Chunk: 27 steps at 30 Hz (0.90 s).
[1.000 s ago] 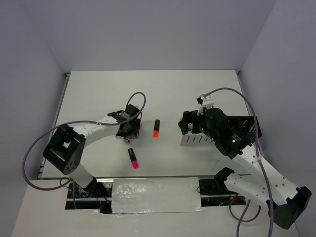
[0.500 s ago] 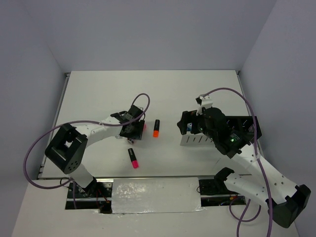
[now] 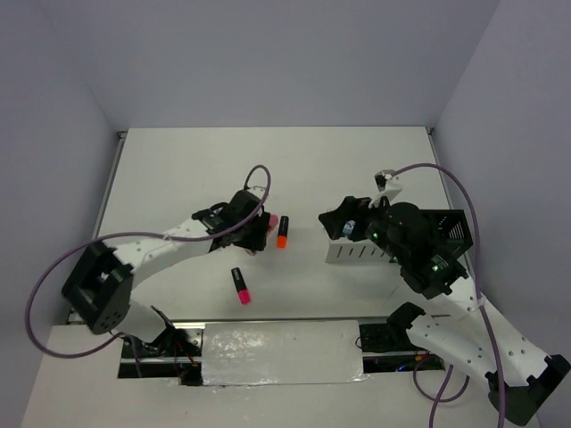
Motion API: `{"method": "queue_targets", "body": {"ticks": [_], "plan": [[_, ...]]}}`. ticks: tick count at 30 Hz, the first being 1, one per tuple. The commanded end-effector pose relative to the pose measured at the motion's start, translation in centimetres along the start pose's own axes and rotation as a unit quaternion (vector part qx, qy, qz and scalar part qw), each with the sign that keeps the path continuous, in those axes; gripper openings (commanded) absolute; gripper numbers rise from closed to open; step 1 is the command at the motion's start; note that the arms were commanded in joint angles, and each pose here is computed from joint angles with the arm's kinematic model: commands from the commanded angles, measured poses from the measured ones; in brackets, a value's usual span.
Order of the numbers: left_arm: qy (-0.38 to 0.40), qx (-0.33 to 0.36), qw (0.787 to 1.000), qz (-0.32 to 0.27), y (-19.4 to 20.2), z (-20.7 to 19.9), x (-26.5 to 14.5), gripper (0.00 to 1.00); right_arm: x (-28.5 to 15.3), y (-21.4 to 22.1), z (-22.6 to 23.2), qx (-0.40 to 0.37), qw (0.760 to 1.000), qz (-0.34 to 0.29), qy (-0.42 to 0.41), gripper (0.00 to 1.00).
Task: Sort the stationery into containers
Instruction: Pick up the stationery from the center of the board, then place the stationery in the storage box.
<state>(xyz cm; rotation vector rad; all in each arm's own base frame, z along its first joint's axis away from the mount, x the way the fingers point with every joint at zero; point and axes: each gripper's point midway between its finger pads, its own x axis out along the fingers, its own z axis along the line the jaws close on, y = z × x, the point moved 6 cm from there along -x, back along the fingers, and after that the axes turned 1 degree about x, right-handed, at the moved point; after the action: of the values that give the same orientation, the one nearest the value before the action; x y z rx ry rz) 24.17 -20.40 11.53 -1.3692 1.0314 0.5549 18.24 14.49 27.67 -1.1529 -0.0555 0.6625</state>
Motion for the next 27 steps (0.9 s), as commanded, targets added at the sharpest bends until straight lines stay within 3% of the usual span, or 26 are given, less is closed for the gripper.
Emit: {"method": "queue_targets", "body": {"ticks": [1,5,10,18,20,21,23,24,26,27], "plan": [[0.132,-0.007,0.977,-0.166,-4.6,-4.1,-7.0,0.00,-0.7,-1.9,1.4,0.109,0.990,-0.078,-0.031,1.00],[0.235,0.018,0.936,-0.261,-5.4,-6.6,-11.9,0.00,-0.2,-2.3,2.3,0.170,0.979,-0.100,-0.062,0.99],[0.331,0.049,0.892,-0.304,-5.3,-8.4,-15.4,0.00,1.3,-2.9,5.6,0.153,0.978,-0.067,-0.123,0.98],[0.373,0.065,0.871,-0.314,-4.8,-9.3,-16.9,0.00,2.4,-2.4,8.5,0.137,0.975,-0.048,-0.166,0.97],[0.377,0.069,0.869,-0.312,-4.8,-9.5,-17.0,0.00,2.9,-2.0,8.6,0.136,0.976,-0.042,-0.166,0.87],[0.382,0.072,0.867,-0.312,-4.7,-9.6,-17.1,0.00,3.0,-2.0,8.6,0.135,0.976,-0.044,-0.168,0.72],[0.387,0.075,0.864,-0.312,-4.6,-9.8,-17.2,0.00,3.4,-1.7,8.5,0.129,0.977,-0.044,-0.167,0.62],[0.391,0.078,0.863,-0.311,-4.5,-9.8,-17.2,0.00,3.5,-1.7,8.6,0.126,0.977,-0.045,-0.167,0.48],[0.387,0.078,0.863,-0.316,-4.6,-9.7,-17.3,0.04,3.8,-1.4,8.3,0.115,0.981,-0.033,-0.155,0.01],[0.379,0.077,0.867,-0.316,-4.6,-9.5,-17.3,0.13,3.8,-1.6,8.0,0.102,0.983,-0.039,-0.146,0.00]]}}
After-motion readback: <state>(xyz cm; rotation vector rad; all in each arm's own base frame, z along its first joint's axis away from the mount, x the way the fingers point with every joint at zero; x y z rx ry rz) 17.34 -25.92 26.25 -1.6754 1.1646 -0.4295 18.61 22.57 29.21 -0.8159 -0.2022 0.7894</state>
